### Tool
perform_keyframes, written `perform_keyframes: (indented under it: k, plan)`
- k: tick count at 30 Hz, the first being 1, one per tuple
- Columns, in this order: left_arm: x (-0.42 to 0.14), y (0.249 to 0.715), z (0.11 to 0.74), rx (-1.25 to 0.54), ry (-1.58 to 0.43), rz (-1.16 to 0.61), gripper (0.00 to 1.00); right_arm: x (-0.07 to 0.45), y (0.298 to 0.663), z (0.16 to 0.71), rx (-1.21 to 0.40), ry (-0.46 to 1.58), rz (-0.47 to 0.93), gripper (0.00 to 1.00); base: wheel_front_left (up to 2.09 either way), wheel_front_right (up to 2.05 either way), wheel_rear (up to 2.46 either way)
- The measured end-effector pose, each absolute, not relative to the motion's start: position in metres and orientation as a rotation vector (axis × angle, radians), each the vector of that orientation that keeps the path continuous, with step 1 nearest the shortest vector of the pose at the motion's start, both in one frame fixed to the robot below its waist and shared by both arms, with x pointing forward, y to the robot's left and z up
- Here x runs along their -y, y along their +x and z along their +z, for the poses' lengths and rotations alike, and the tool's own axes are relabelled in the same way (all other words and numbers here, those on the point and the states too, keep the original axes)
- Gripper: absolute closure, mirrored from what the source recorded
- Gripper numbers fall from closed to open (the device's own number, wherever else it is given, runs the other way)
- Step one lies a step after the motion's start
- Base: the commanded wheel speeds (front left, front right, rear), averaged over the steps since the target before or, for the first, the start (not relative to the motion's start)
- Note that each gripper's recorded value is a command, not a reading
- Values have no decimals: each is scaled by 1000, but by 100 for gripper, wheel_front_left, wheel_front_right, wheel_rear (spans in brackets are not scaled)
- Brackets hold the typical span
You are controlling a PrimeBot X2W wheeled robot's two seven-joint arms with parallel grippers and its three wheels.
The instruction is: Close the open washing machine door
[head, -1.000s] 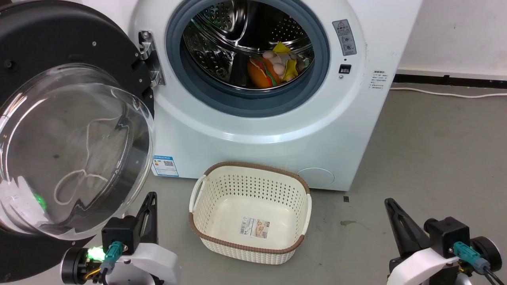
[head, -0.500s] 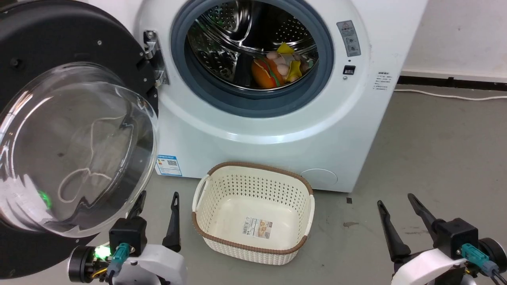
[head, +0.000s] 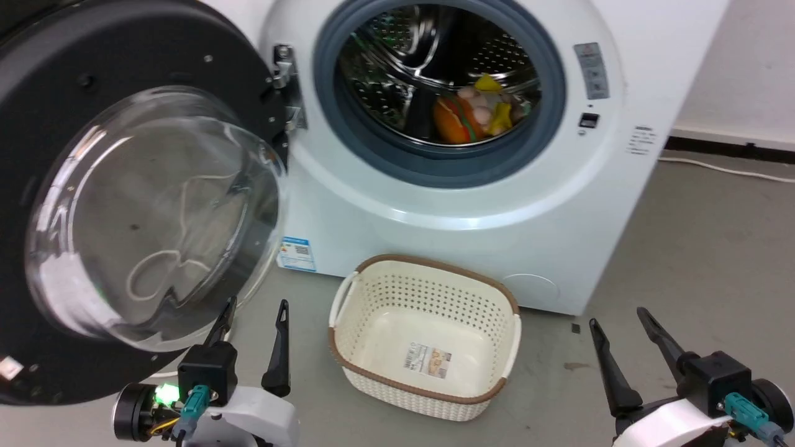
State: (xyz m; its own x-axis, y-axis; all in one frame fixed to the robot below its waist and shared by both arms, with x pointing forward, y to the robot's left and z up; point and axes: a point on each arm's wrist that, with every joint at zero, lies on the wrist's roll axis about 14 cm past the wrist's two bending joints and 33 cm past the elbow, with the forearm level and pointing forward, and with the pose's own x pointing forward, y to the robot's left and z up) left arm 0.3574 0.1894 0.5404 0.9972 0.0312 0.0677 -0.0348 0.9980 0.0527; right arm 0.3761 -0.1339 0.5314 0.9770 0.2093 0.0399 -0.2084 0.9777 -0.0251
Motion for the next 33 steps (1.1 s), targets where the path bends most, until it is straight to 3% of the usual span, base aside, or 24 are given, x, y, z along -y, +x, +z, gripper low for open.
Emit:
perform_keyframes:
  k: [33]
  plan:
    - [-244, 313, 552, 140, 74, 226, 0, 42, 383, 531, 84, -4, 487, 0, 0, 0, 0]
